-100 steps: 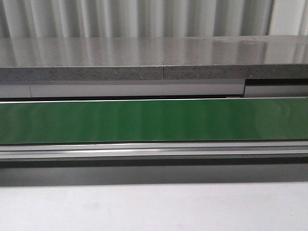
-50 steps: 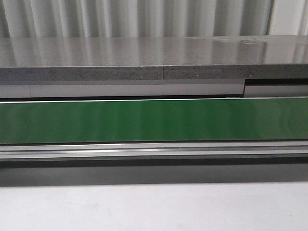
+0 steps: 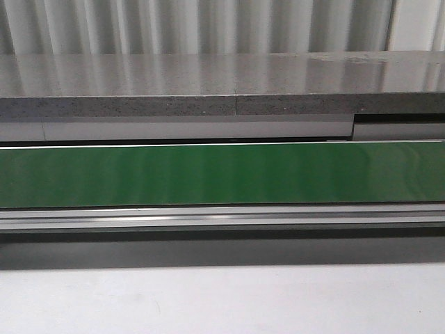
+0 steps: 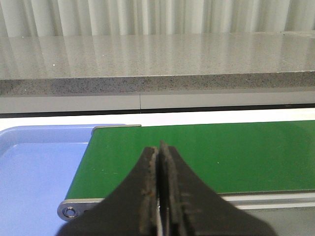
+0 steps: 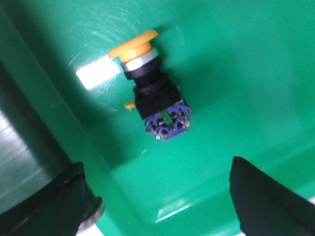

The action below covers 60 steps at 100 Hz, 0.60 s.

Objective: Move button from right to left
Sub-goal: 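Close the right gripper on the blue base of the yellow push button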

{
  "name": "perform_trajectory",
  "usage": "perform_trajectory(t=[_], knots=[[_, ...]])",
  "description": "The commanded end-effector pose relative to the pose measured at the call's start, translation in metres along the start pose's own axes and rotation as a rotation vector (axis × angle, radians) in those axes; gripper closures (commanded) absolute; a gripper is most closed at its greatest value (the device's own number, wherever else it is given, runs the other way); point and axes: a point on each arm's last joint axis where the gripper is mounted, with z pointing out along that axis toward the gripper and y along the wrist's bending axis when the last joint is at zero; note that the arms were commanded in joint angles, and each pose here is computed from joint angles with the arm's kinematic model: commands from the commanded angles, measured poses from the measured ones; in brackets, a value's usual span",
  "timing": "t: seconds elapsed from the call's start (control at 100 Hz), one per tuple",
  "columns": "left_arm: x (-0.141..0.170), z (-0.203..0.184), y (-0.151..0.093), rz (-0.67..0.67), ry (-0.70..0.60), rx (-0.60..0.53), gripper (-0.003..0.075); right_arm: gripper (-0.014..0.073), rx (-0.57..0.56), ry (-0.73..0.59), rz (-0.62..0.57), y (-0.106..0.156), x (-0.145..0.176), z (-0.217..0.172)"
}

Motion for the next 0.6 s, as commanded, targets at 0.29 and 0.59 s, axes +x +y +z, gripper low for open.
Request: perform_trajectory(t=[0.29,0.59], knots=[[-0.001,-0.002,0.0,-0.008,-0.091,0.002,0.074,0.0003,0.014,-0.02,0.037,-0.014,-0.019,0.029],[-0.001,-0.002,0.0,-0.008,-0.091,0.002,0.074,0.0338,0.017,0.0,0.034,-0.014,-0.022,0.048]])
